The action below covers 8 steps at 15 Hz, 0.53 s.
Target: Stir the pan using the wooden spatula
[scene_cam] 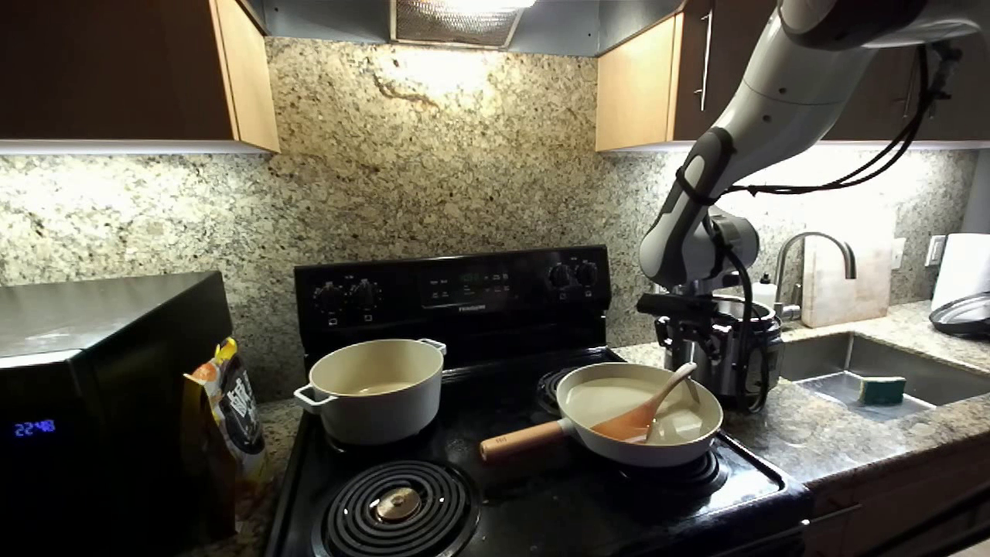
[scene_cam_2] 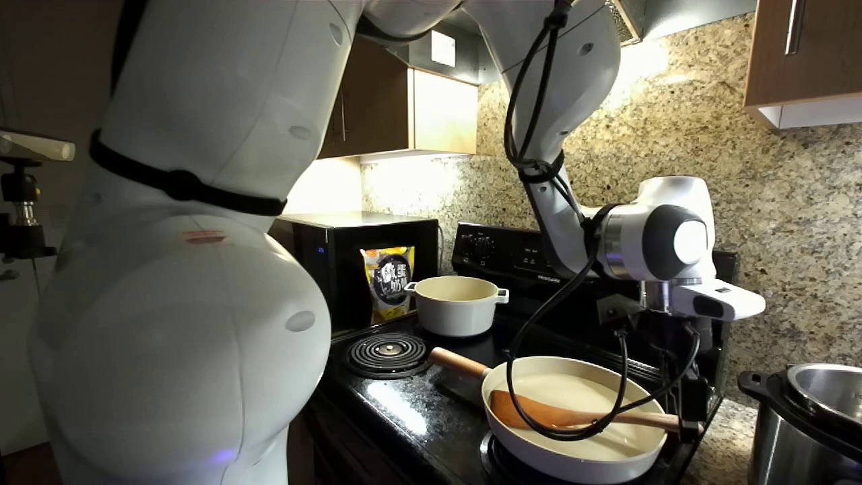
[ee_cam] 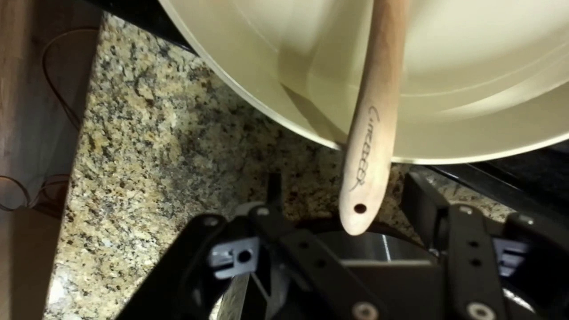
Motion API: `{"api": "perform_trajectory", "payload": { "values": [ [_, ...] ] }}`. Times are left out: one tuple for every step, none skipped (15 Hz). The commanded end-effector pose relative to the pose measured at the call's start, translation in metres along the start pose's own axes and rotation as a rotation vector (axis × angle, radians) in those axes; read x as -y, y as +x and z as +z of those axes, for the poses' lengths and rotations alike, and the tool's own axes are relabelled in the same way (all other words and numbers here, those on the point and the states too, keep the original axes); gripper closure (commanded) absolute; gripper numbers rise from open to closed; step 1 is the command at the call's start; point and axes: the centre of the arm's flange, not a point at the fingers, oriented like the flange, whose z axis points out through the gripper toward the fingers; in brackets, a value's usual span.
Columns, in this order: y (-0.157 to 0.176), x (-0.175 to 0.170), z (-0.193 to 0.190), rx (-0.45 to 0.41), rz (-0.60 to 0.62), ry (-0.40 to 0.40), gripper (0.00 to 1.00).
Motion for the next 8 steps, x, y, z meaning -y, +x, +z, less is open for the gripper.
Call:
{"api": "perform_trajectory", "payload": {
  "values": [
    [0.0033, 0.0007, 0.002, 0.005, -0.004, 0.011, 0.59],
    [0.0034, 0.0009, 0.0021, 0.004, -0.005, 0.01, 0.67],
    [0.0035, 0.0008, 0.0021, 0.003, -0.004, 0.01, 0.72],
    [0.0033, 0.0009, 0.002, 0.002, -0.004, 0.01, 0.78],
    [0.0031, 0.0009, 0.0018, 0.002, -0.005, 0.009, 0.85],
    [0.003, 0.001, 0.0013, 0.001, -0.005, 0.009, 0.91],
    [0.0031, 0.0009, 0.0006, -0.002, -0.004, 0.008, 0.98],
    [0.0036, 0.0005, -0.0003, -0.004, -0.003, 0.008, 0.94]
  ]
}}
